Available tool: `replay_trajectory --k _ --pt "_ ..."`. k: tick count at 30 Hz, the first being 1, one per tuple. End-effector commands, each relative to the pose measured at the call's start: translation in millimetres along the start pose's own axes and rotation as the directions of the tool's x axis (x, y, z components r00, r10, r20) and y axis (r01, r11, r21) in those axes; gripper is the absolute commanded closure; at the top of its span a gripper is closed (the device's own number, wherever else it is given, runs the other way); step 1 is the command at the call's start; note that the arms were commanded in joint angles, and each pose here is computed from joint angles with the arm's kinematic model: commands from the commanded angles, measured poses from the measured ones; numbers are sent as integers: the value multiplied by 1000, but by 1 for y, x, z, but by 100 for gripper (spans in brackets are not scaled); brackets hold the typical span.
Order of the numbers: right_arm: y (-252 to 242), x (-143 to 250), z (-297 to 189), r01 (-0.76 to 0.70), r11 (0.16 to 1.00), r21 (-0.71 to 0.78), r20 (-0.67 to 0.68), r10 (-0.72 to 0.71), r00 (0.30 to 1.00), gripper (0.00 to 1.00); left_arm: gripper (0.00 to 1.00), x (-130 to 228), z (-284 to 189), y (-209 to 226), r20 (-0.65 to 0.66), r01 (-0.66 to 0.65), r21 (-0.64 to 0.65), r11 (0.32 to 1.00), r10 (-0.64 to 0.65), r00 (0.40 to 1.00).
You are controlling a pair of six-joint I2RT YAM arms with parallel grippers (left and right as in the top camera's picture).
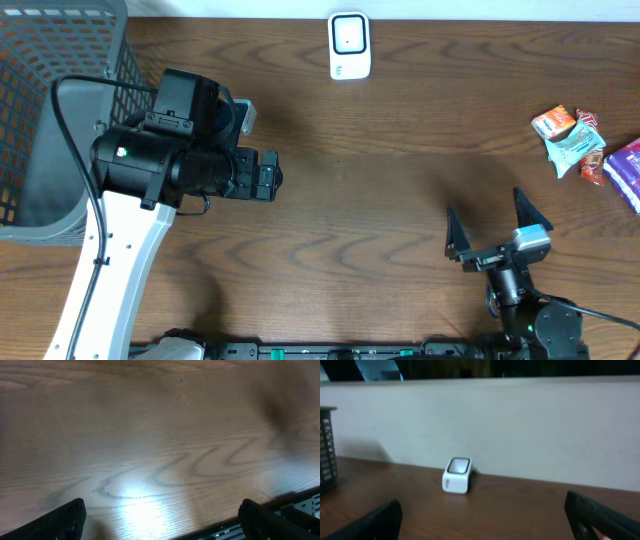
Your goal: Scan the item barcode
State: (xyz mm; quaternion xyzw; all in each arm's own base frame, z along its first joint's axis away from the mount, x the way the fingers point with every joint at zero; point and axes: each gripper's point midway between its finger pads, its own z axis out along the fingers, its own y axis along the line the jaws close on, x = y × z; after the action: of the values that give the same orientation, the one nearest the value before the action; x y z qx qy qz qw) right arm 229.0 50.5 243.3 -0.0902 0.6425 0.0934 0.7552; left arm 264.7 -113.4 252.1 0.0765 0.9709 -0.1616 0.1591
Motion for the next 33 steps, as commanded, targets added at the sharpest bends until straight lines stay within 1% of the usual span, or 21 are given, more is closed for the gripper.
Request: replay_trajectory --k 1,6,10,13,18,23,33 --pt "2 12 2 15 1000 -12 10 -15 1000 1 2 2 2 1 -11 -11 -4 1000 11 1000" --pt "2 23 4 18 1000 -12 28 -17 999 1 2 2 2 1 -11 -11 -4 1000 11 1000" --pt "-1 37 4 14 1000 2 -27 -14 1000 1 2 2 2 1 -11 -11 -4 1000 11 1000" --pt "-6 51 3 8 999 33 -81 -5 997 1 2 2 2 1 -11 -11 -4 1000 11 1000" --pt "-11 87 -3 -5 998 62 -228 19 973 1 2 2 2 1 -11 -11 -4 1000 11 1000" --pt "-17 87 -4 -3 996 91 -228 24 973 1 2 2 2 1 -11 -11 -4 1000 11 1000" --pt "-17 87 -4 -11 996 93 -226 31 974 1 2 2 2 1 -11 -11 -4 1000 11 1000"
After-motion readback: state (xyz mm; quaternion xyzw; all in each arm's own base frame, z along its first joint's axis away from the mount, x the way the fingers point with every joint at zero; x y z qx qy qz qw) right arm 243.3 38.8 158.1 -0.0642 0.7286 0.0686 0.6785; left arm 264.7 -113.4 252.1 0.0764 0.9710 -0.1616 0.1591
